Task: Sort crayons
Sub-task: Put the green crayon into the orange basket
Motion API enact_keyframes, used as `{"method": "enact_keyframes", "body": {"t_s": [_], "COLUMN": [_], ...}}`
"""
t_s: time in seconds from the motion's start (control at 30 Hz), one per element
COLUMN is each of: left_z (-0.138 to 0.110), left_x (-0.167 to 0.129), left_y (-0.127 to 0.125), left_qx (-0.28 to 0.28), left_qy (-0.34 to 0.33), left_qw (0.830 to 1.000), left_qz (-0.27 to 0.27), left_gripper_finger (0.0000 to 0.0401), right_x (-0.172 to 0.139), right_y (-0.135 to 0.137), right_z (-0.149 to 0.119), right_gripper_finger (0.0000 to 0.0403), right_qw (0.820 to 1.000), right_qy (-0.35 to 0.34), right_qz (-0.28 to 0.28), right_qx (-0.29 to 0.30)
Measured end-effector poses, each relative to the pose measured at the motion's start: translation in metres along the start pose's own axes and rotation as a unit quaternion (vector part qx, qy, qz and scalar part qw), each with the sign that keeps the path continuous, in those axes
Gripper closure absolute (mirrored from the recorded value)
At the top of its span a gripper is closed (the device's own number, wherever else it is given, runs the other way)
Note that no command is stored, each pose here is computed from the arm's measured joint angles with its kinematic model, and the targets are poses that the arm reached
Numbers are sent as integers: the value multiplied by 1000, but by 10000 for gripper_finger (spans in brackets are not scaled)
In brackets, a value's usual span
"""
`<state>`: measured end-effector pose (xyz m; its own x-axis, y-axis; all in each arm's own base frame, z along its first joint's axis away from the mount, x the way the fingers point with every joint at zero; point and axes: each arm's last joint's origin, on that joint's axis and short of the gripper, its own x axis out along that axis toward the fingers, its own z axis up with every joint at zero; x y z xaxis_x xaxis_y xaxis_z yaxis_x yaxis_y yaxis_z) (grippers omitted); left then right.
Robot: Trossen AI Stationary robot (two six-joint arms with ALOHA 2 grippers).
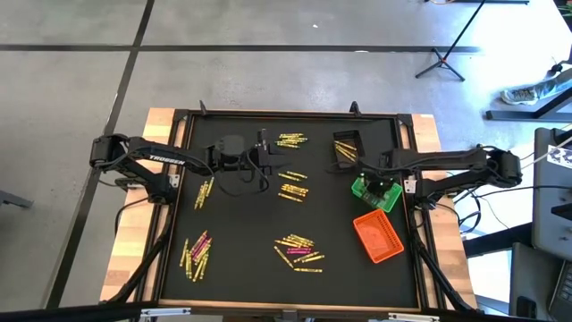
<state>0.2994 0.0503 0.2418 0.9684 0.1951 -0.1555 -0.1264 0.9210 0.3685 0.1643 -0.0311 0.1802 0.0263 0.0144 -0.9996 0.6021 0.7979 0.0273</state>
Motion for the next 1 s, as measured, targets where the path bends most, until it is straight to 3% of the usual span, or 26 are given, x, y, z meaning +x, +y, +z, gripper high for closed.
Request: {"method": "enact_keyframes", "body": {"t_s": [0.17, 0.3, 0.4, 0.53, 0.63, 0.73, 0.87, 1.0], "left_z": [0, -3, -12, -16, -17, -16, -28, -44], "left_x": [0, 0, -1, -14, -28, -42, -57, -73], "left_y": [0, -1, -6, -7, -5, -2, 3, 10], "left_qx": [0, -13, -36, -85, -122, -152, -193, -241], "left_qy": [0, 17, 69, 160, 240, 304, 391, 481], "left_qw": [1000, 1000, 997, 983, 963, 940, 898, 837], "left_qz": [0, -4, -16, 3, 21, 35, 56, 95], "left_gripper_finger": [288, 288, 288, 288, 289, 291, 291, 291], "right_x": [-28, -47, -54, -61, -65, -66, -63, -61], "right_y": [5, 14, 23, 35, 41, 47, 52, 54], "right_z": [11, 33, 54, 76, 89, 100, 110, 116], "right_gripper_finger": [295, 297, 299, 299, 299, 299, 299, 299], "right_qw": [999, 985, 952, 891, 841, 803, 775, 760], "right_qy": [-31, -148, -271, -404, -485, -535, -565, -582], "right_qz": [1, -5, 16, 29, 22, 8, -9, -13], "right_qx": [-33, -87, -139, -205, -237, -263, -284, -287]}}
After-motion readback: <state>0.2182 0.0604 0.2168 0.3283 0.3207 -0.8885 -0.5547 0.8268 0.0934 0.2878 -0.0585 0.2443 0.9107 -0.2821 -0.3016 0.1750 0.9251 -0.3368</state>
